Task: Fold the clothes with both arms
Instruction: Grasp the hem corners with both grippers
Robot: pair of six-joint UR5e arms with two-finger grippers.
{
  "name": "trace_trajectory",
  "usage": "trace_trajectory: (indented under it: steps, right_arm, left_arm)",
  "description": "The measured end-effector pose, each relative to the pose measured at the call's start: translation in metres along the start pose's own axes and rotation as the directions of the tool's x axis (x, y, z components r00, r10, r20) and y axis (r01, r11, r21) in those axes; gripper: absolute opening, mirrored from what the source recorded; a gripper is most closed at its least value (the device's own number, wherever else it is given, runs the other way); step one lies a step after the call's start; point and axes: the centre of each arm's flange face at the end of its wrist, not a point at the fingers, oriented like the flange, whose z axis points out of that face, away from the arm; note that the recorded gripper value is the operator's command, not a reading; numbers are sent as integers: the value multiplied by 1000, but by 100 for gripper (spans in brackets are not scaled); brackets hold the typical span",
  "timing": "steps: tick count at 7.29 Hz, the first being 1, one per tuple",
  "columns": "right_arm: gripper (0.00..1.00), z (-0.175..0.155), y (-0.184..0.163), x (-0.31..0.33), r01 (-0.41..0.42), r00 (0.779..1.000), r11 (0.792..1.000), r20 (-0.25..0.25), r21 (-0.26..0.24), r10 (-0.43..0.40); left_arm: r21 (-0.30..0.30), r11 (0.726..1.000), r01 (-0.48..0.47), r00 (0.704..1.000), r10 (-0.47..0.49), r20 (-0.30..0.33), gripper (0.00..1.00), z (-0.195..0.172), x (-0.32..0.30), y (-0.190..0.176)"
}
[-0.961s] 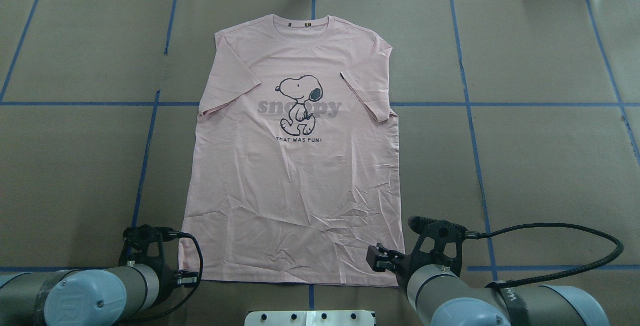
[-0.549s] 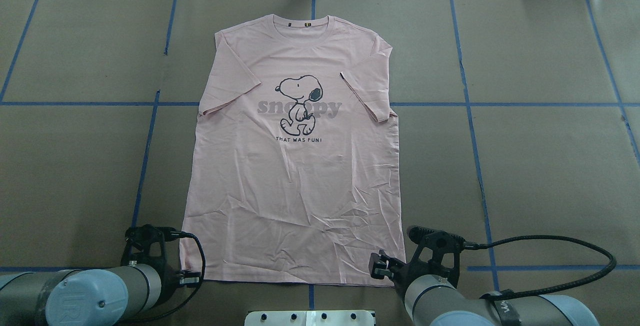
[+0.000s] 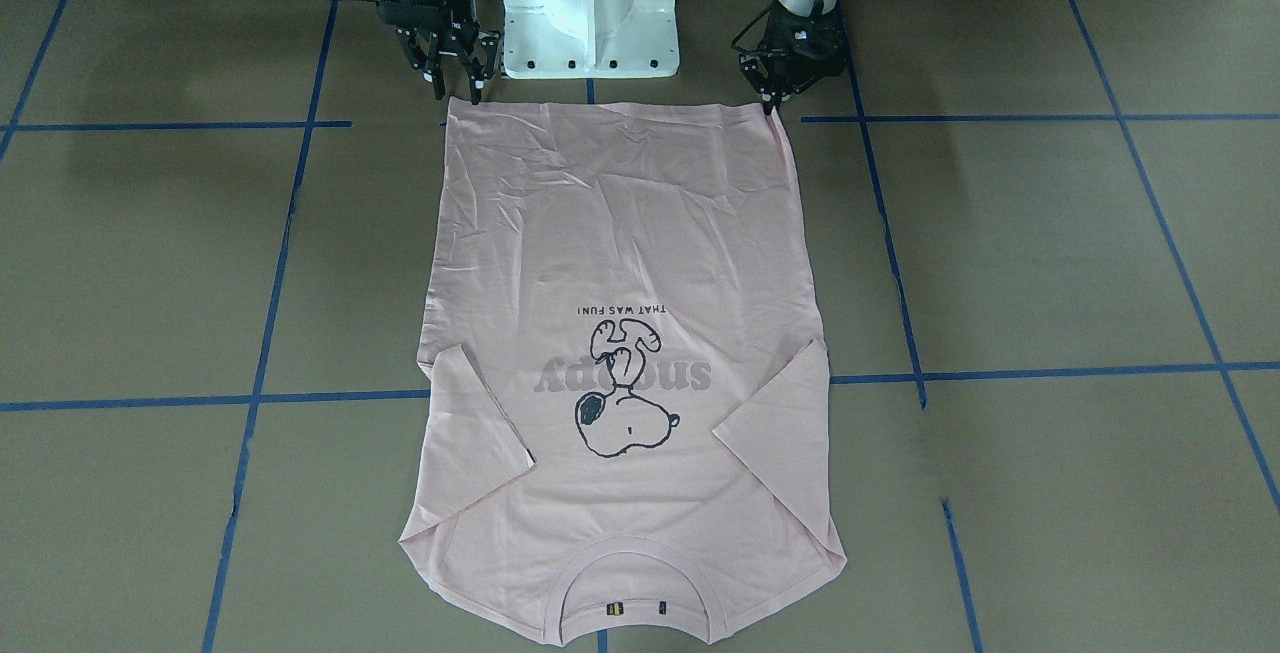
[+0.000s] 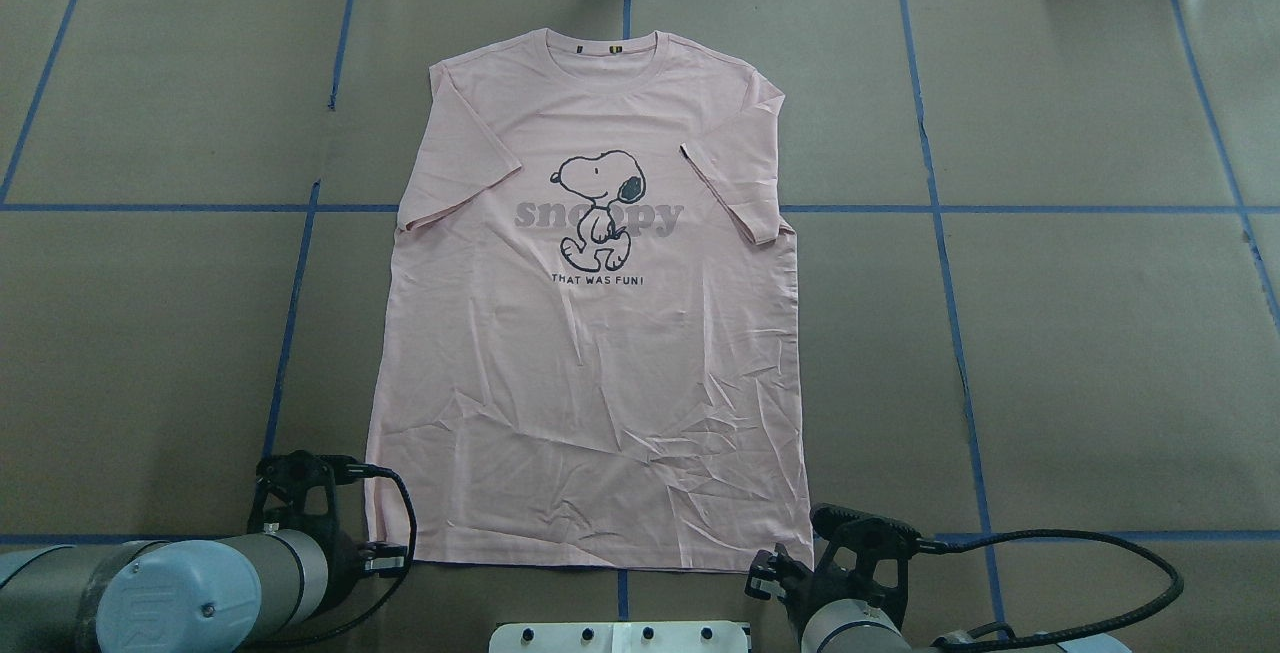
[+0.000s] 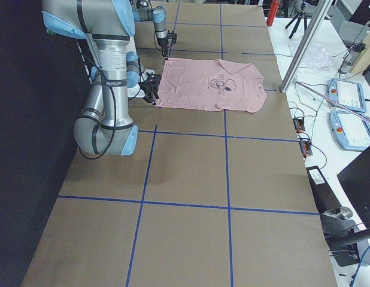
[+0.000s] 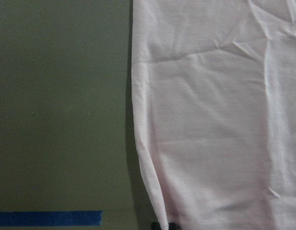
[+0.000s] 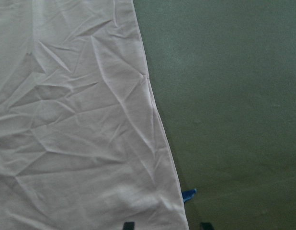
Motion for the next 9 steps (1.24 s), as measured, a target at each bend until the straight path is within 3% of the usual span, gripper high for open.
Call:
trace_trajectory:
  steps: [3,5,7,8,9]
  right_arm:
    - [42,6,4,2,5,1000,1000,-12,3,-5]
    - [22,8,5,2,7,1000,1000,-15,4,-7]
    - [14,10,6,3,9,1000,1000,-19,6,-9]
    - [0,10,6,3,9,1000,1000,-19,6,-9]
    - [0,11,5,3,9,1000,1000,-19,7,-9]
  left_arm:
    - [0,1000,0,1000,0,0,0,0,1,0]
    - [1,1000,0,1000,0,1,0,1,0,0]
    - [3,1000,0,1000,0,-1,0,0,1,0]
    - [3,1000,1,1000,-1,-2,0,-1,1,0]
    - [4,1000,2,1000,-2,-4,0,-1,2,0]
